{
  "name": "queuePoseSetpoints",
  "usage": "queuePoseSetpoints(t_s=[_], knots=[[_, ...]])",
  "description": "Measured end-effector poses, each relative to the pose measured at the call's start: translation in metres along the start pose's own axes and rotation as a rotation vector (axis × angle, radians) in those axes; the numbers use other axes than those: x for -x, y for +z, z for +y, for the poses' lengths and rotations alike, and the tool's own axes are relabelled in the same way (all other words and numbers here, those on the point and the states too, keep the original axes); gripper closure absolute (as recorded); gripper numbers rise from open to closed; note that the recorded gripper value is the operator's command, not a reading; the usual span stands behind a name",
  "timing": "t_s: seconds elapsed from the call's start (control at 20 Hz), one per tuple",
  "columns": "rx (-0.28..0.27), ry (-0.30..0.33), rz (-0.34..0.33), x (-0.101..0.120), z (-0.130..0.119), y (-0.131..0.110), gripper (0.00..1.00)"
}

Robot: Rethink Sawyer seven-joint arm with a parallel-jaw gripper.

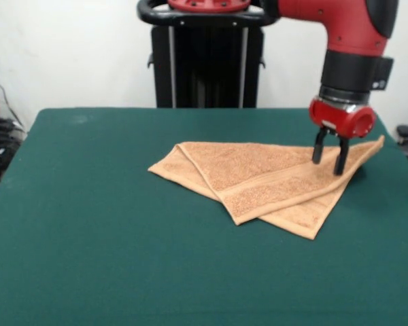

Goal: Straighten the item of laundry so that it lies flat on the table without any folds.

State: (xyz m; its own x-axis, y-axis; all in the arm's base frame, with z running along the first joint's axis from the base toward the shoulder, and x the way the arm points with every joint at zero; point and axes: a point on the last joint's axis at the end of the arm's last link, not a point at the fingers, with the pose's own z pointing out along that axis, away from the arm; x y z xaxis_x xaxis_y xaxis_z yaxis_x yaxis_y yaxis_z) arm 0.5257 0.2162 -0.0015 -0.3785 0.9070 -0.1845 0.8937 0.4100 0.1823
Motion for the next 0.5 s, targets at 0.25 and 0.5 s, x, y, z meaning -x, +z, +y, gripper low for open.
queuePoseSetpoints(t_s=[0.25,0.5], knots=[[-0.033,-0.006,0.020,-0.011,-0.014,0.014,0.00],[-0.055,-0.030,0.030,-0.026,-0.026,0.015,0.00]])
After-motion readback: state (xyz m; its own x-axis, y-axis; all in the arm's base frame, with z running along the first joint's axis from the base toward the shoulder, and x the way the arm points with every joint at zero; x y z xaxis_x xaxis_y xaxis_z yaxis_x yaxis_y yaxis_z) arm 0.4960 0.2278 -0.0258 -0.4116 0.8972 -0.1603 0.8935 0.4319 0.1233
